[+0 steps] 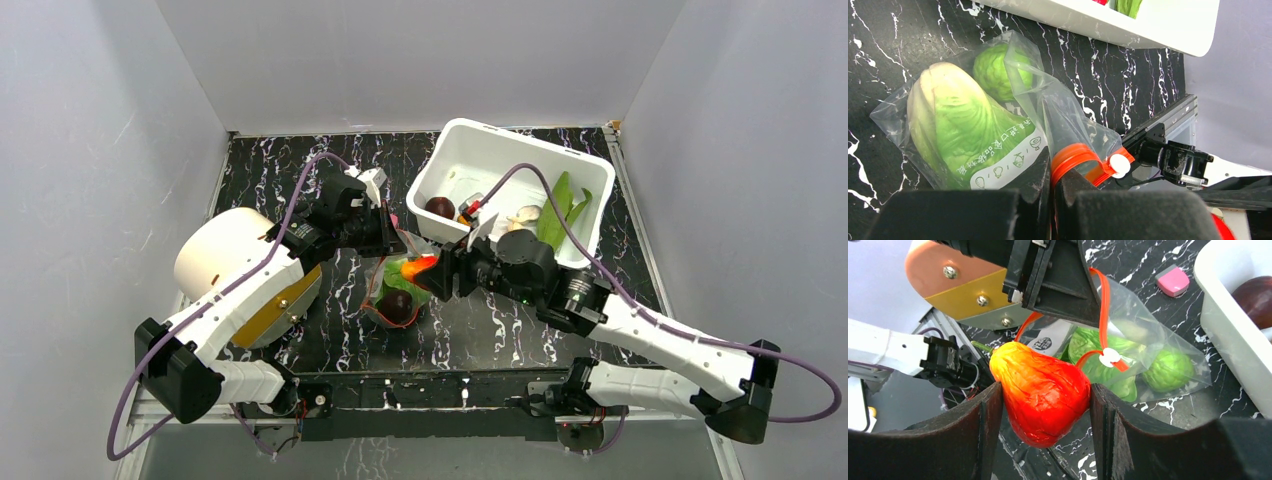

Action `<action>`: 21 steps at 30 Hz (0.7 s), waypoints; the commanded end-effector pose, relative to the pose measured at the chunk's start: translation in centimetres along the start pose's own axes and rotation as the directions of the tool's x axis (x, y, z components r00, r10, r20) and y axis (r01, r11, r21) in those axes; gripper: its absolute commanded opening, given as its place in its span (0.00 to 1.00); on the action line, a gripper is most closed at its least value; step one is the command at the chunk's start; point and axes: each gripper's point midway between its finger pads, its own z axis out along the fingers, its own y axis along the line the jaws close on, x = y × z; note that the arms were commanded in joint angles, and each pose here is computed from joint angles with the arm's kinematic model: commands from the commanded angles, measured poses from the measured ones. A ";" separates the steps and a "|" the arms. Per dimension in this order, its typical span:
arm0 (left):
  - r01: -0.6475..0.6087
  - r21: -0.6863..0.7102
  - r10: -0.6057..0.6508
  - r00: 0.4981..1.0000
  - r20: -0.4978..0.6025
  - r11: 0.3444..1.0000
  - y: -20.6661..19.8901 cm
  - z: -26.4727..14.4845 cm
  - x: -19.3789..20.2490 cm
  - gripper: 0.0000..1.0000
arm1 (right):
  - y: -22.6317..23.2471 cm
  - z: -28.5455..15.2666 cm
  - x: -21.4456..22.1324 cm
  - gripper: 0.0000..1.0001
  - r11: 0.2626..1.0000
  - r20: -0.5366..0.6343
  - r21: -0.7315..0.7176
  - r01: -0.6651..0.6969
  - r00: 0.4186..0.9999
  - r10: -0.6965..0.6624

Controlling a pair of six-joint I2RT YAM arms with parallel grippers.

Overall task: Place the food in the zip-top bag and seal the zipper
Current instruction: Place the fake fruit in the bin.

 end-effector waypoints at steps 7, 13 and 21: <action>0.015 0.028 -0.015 1.000 0.019 1.000 -0.8 -0.9 -0.5 0.00 | 0.4 2.2 0.2 0.25 0.986 -0.044 0.158 0.045 0.998 -0.039; 0.015 0.024 -0.016 1.000 0.014 1.000 -0.8 -1.1 -0.5 0.00 | -1.5 1.9 2.3 0.25 0.907 -0.162 0.395 0.145 0.983 -0.087; 0.023 0.037 -0.024 1.000 0.013 0.999 -1.1 -1.3 -0.4 0.03 | -3.5 1.3 3.0 0.26 0.773 -0.265 0.585 0.246 0.959 -0.104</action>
